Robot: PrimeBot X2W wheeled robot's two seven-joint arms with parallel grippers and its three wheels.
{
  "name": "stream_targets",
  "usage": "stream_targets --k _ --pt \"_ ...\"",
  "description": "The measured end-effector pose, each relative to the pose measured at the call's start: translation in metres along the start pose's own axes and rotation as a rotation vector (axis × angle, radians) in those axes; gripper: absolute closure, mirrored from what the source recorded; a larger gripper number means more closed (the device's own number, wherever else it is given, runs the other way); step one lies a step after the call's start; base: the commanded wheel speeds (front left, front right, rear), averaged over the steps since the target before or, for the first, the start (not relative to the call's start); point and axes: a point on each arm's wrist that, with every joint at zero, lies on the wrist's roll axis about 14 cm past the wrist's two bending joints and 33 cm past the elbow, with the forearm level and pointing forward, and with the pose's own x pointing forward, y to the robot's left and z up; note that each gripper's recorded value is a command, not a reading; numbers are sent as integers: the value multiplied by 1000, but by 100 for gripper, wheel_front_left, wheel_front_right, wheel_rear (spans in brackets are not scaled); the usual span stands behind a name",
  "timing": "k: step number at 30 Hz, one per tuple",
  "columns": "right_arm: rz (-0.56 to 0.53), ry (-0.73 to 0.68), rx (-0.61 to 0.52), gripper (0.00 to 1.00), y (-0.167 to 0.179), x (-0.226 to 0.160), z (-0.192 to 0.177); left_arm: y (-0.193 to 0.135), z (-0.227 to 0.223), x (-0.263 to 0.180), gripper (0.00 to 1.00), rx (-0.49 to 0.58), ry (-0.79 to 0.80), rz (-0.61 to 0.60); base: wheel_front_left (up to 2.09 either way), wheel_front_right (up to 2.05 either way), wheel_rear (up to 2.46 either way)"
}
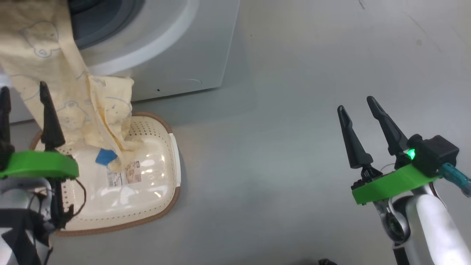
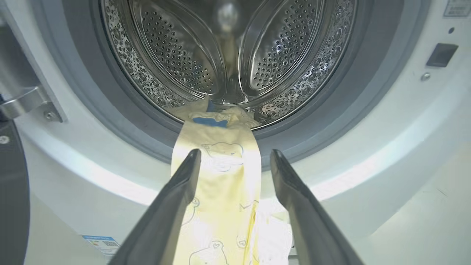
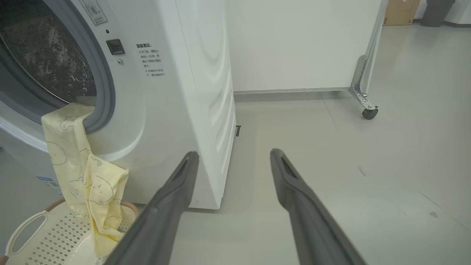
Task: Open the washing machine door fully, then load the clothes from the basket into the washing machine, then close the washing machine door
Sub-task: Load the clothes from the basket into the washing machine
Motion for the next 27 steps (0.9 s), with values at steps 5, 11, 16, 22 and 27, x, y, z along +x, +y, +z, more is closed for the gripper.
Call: stream_targets --k 5,11,16,22,27 --pt "32 -15 -11 0 10 1 11 0 0 -37 0 -10 22 37 0 0 0" --pt "59 -8 -18 0 20 -8 15 -7 0 -77 0 -30 49 56 0 0 0" --pt "82 -22 -28 0 28 -13 26 -9 5 -102 0 -59 55 77 0 0 0" --pt "104 -28 -27 0 35 -22 32 -11 10 -126 0 -60 56 90 0 0 0" --pt "122 -34 -27 0 42 -26 36 -11 18 -135 0 -58 41 96 0 0 0"
